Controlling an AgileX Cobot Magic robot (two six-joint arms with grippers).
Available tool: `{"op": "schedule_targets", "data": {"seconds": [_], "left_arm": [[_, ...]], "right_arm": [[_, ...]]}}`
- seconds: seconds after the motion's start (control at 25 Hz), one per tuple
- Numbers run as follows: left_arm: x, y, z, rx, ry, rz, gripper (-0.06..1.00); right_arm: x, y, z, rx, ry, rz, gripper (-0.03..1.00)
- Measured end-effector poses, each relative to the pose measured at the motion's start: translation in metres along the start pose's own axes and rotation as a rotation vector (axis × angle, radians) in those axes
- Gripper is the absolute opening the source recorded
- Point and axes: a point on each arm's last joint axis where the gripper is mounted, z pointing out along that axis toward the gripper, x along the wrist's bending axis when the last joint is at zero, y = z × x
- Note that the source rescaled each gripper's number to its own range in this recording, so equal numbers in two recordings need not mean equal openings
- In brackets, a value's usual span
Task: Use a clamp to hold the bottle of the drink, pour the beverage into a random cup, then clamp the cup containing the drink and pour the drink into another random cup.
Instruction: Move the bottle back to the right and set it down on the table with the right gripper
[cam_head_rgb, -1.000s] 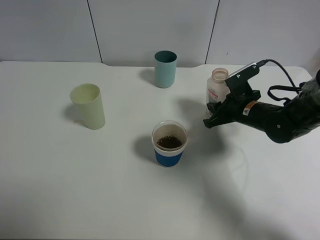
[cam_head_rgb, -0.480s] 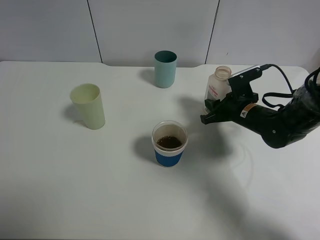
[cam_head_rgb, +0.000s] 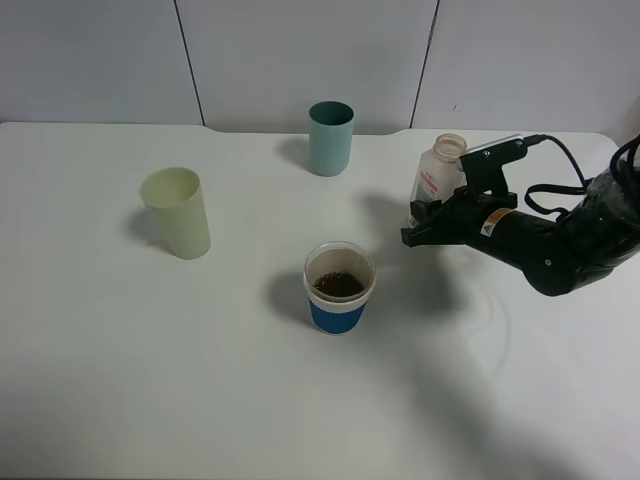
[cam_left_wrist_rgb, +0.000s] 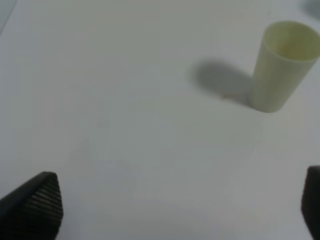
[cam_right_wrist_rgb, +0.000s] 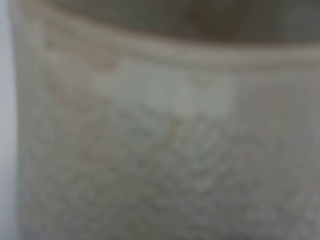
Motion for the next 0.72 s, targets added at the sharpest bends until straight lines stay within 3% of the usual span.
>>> {"op": "schedule_targets", "data": {"seconds": [0.72], "left_arm": [[0.0000, 0.0000, 0.0000, 0.000, 0.000, 0.000, 0.89]], "right_arm": [[-0.0028, 0.0006, 0.0000, -0.007, -0.030, 0.029, 0.00]]}}
